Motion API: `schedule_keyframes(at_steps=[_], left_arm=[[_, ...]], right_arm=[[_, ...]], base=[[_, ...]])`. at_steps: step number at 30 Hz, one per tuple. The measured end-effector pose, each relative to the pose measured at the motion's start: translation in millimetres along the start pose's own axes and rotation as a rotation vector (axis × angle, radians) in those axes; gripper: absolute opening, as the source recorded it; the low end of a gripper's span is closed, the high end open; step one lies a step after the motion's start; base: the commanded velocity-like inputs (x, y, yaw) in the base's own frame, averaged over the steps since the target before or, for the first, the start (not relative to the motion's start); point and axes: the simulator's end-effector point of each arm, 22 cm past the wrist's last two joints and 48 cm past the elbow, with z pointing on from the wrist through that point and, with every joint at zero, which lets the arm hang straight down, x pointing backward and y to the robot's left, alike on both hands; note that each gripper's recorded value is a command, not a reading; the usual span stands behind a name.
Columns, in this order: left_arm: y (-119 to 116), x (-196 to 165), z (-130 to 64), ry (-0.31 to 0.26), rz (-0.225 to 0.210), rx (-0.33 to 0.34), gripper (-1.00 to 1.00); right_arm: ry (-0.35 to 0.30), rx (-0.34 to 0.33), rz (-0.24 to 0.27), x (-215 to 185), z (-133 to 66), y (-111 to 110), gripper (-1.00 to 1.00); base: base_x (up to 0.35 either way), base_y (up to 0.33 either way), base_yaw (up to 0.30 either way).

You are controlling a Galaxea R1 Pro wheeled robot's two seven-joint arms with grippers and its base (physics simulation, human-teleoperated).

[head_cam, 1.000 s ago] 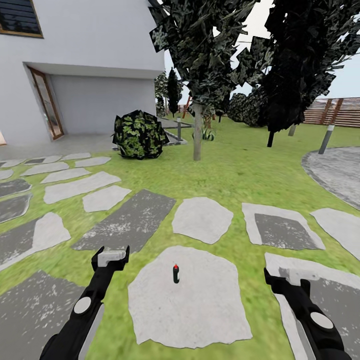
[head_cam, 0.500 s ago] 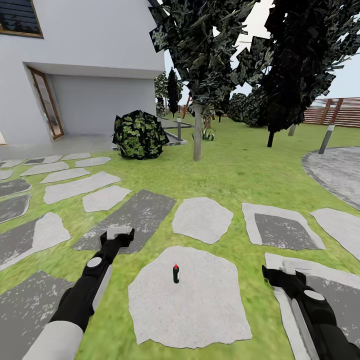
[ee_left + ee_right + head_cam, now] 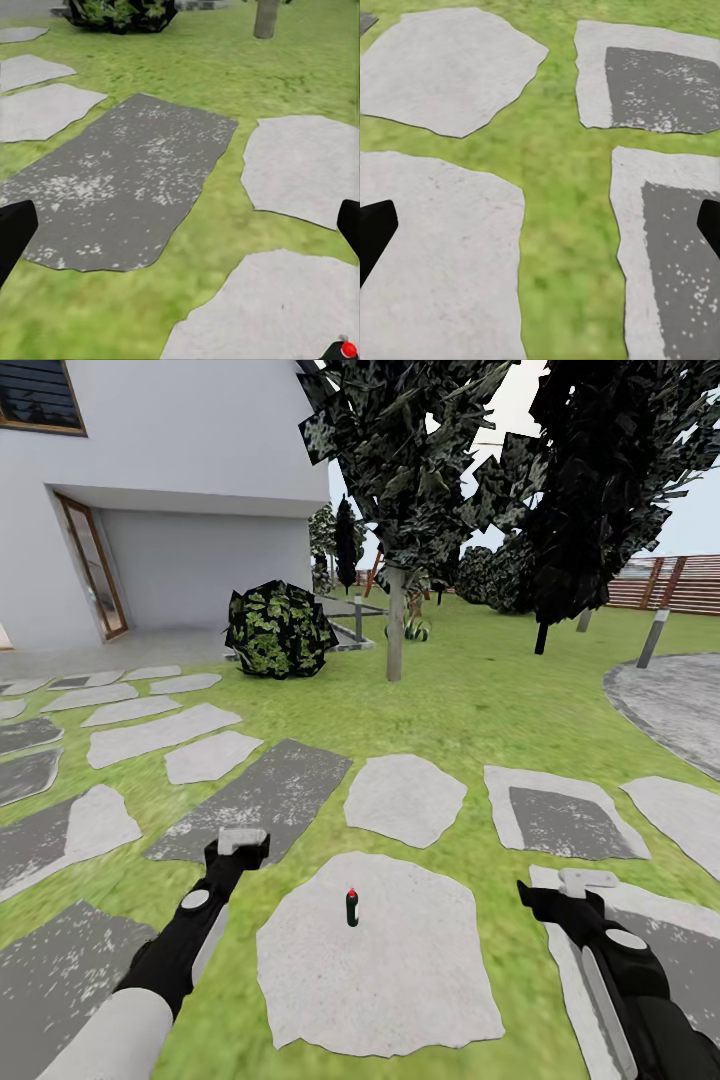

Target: In the garden, pick up the pesticide atomizer on the floor and spray pesticide onto both trees until each tree trunk is fully covered.

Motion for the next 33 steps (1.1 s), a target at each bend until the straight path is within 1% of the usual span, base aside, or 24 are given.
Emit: schedule_keyframes(at_steps=[3,5,10,16,19,29,33], left_arm=[[-1,14,-2.2,-0.026,0.0,0.001,1.0],[-1,24,-5.4,-0.056,0.001,0.003,1.0],[-1,31,-9.8,-0.095,-0.001,0.002,1.0],[1,32,-10.9,-0.102,-0.001,0.0,1.0],[1,33,-11.0,-0.103,-0.001,-0.001,1.0],[1,37,-10.4,-0.097,-0.003,-0.001,1.0],[1,38,-10.3,-0.095,-0.003,-0.001,1.0]], right_arm=[[-0.001,-0.001,-0.001,0,0.0,1,1.0],[-0.001,-0.001,-0.002,0,0.0,1,1.0],[-0.002,-0.004,0.001,0,0.0,3,1.0],[-0.002,-0.002,0.003,0,0.0,3,1.0],[-0.001,-0.001,0.004,1,0.2,2,1.0],[0.006,-0.001,0.003,4,1.8,2,1.0],[0.008,0.002,0.003,5,2.2,2,1.0]], base=[[0.0,0.0,0.0],[0.0,0.0,0.0],[0.0,0.0,0.0],[0.0,0.0,-0.01],[0.024,-0.021,-0.184],[0.193,-0.193,-0.254],[0.219,-0.228,-0.059]])
